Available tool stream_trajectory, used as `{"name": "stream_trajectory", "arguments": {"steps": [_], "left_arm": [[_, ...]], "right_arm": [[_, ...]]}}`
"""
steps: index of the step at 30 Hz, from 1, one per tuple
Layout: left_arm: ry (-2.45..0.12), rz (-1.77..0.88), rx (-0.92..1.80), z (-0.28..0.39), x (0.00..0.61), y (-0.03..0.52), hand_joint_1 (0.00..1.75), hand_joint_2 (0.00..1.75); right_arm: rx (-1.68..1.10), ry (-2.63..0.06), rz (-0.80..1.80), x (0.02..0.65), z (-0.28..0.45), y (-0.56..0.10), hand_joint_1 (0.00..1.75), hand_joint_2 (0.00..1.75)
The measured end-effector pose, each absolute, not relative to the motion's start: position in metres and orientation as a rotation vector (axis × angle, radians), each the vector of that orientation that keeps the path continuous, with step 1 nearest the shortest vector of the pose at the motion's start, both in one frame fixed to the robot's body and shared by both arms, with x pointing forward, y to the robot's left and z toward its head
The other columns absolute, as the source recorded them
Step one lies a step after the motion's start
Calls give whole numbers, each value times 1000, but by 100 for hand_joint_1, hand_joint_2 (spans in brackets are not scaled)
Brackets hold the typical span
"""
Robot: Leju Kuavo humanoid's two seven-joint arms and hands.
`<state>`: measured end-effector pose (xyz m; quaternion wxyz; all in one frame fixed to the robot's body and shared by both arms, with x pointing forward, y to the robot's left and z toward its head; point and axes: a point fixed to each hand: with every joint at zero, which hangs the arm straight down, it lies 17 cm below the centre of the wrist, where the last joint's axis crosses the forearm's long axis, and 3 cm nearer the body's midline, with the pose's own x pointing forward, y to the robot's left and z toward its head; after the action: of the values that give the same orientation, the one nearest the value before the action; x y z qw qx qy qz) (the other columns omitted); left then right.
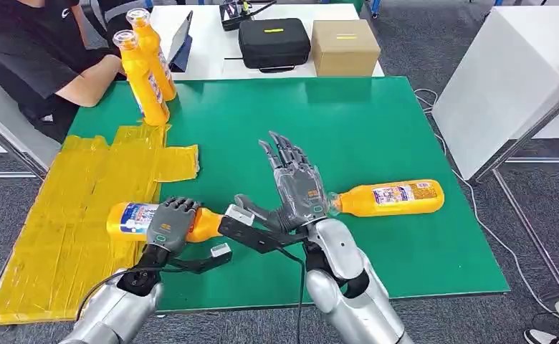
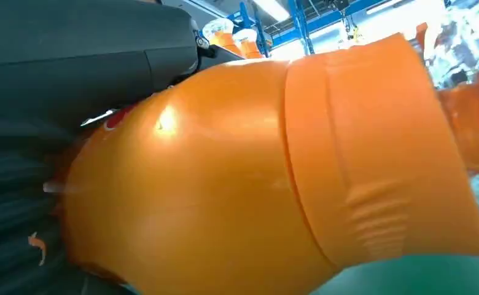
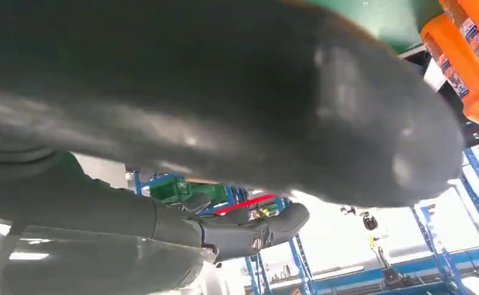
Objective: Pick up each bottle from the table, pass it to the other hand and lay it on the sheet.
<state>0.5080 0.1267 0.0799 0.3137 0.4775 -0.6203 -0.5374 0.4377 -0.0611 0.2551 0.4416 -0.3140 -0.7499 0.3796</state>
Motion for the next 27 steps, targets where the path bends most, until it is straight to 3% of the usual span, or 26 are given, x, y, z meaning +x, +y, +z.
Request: {"name": "stream_trajectory", "arguments": {"steps": [1, 2, 3, 4, 27], "left_arm": [[-1633, -1417, 1260, 80, 508, 127, 159, 175], [-1632, -1421, 1262, 79, 508, 126, 0, 175], [-1631, -1425, 1263, 79, 508, 125, 0, 175], [-1631, -1432, 1264, 79, 507, 123, 0, 0], [-1580, -1503, 1280, 68, 514, 132, 0, 0]], "right_arm": [[-780, -1861, 942, 438, 255, -61, 0, 0], [-781, -1860, 944, 438, 255, -62, 0, 0], [-783, -1860, 945, 438, 255, -62, 0, 0], [-785, -1861, 946, 437, 255, -63, 0, 0], [-757, -1887, 1003, 440, 255, -52, 0, 0]]}}
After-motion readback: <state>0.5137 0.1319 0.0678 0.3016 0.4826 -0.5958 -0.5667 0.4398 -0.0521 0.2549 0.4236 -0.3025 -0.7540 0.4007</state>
